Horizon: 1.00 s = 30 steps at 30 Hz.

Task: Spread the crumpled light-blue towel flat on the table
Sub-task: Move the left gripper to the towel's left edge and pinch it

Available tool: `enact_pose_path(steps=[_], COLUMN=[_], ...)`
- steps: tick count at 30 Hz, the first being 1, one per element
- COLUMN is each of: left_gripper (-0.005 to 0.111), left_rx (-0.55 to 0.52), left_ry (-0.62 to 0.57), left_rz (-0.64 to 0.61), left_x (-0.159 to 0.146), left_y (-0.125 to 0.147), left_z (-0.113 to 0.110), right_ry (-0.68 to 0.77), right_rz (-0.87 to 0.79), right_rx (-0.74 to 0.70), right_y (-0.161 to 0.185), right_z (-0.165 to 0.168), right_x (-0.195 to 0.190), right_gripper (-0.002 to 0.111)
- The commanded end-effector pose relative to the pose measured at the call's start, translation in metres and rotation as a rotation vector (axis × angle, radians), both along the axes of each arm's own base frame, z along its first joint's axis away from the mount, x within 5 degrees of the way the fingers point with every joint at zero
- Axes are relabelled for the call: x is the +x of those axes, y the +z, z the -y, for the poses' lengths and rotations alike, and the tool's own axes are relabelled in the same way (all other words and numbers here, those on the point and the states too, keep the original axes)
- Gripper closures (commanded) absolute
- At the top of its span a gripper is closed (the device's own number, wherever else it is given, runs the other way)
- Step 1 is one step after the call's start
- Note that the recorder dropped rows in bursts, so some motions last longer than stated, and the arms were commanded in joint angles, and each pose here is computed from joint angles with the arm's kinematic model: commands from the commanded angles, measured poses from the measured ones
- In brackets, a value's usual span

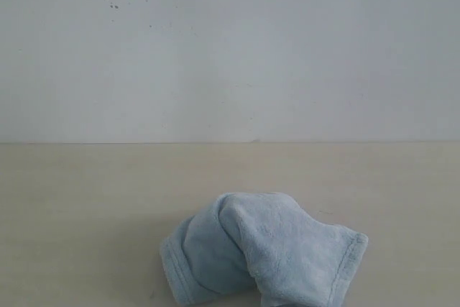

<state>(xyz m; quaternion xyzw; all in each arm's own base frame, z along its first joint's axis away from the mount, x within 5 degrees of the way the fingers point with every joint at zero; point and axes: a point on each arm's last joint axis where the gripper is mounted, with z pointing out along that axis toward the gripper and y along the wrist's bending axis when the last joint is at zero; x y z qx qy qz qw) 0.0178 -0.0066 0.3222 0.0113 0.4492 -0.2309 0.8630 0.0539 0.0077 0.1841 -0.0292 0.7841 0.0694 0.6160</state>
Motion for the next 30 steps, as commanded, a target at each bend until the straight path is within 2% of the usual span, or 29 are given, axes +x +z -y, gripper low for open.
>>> enact_pose_path(steps=[1, 5, 9, 14, 19, 23, 24, 26, 28, 30], left_gripper=[0.103, 0.103, 0.103, 0.103, 0.103, 0.103, 0.101, 0.094, 0.077, 0.056], left_rx=[-0.057, -0.116, -0.246, -0.237, 0.023, 0.118, 0.173, 0.239, 0.255, 0.261], left_ry=[-0.047, -0.089, -0.180, -0.277, -0.448, -0.448, -0.448, -0.470, -0.496, -0.489], left_rz=[-0.102, -0.122, -0.188, -0.348, -0.526, -0.737, -0.781, -0.825, -0.893, -0.969], left_x=[0.004, 0.004, 0.005, 0.030, 0.073, 0.125, 0.142, 0.163, 0.188, 0.211], left_y=[-0.005, -0.005, -0.007, -0.012, -0.020, -0.033, -0.038, -0.043, -0.054, -0.069], left_z=[0.000, 0.000, 0.001, 0.015, 0.054, 0.074, 0.081, 0.091, 0.101, 0.108], right_ry=[-0.001, -0.001, -0.001, -0.001, -0.001, -0.001, -0.001, -0.001, -0.001, -0.001], right_rz=[0.010, 0.010, 0.010, 0.010, 0.010, 0.010, 0.010, 0.010, 0.010, 0.010], right_rx=[0.001, 0.001, 0.001, 0.001, 0.001, 0.001, 0.001, 0.001, 0.001, 0.001], right_y=[0.001, 0.001, 0.001, 0.001, 0.001, 0.001, 0.001, 0.001, 0.001, 0.001], right_z=[0.000, 0.000, 0.000, 0.000, 0.000, 0.000, 0.000, 0.000, 0.000, 0.000], right_x=[0.000, 0.000, 0.000, 0.000, 0.000, 0.000, 0.000, 0.000, 0.000, 0.000], right_gripper=[0.109, 0.109, 0.109, 0.109, 0.109, 0.109, 0.109, 0.109, 0.109, 0.109])
